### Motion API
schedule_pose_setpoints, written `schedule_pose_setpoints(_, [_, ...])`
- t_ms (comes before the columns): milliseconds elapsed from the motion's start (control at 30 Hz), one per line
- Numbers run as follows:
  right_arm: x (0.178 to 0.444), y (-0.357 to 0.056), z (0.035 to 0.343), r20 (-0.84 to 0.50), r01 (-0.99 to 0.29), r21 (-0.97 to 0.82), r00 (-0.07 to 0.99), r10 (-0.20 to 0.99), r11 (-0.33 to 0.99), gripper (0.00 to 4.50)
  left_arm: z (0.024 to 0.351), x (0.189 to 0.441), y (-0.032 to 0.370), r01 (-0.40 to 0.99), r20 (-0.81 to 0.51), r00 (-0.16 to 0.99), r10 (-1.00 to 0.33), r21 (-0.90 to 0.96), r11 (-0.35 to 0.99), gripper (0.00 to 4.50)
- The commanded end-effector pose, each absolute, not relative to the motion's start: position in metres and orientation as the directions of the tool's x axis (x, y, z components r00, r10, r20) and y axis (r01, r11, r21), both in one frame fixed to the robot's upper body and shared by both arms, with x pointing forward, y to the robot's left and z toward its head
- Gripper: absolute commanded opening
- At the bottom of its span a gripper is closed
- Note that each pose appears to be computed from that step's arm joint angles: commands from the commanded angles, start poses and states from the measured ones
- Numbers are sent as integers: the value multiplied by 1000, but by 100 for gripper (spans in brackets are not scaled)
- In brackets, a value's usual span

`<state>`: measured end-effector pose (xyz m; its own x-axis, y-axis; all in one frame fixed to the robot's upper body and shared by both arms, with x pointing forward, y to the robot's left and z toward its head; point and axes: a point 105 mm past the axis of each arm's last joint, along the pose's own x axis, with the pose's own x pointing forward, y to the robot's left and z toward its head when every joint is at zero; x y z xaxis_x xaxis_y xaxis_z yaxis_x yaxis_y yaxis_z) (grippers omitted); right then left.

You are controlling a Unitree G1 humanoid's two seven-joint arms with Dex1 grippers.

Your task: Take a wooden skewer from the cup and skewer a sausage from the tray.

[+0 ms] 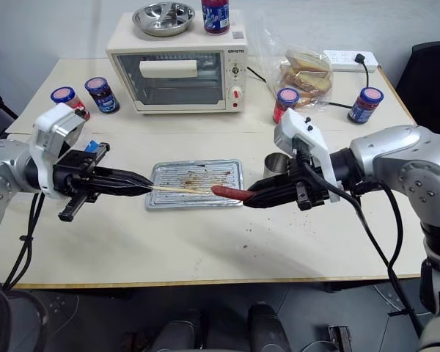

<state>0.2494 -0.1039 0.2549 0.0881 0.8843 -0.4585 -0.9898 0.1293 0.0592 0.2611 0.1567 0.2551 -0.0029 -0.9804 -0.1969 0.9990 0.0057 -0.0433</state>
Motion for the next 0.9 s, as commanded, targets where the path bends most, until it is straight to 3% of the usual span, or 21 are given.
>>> schedule_pose_setpoints(33, [245,-105,265,-433,-992,30,96,896,121,39,269,258,156,1000,-176,-5,-984,10,-6,0])
schedule_pose_setpoints(900, [242,-101,272,-379,-991,72,77,922,112,39,270,261,156,1000,-172,-6,-985,9,-8,0])
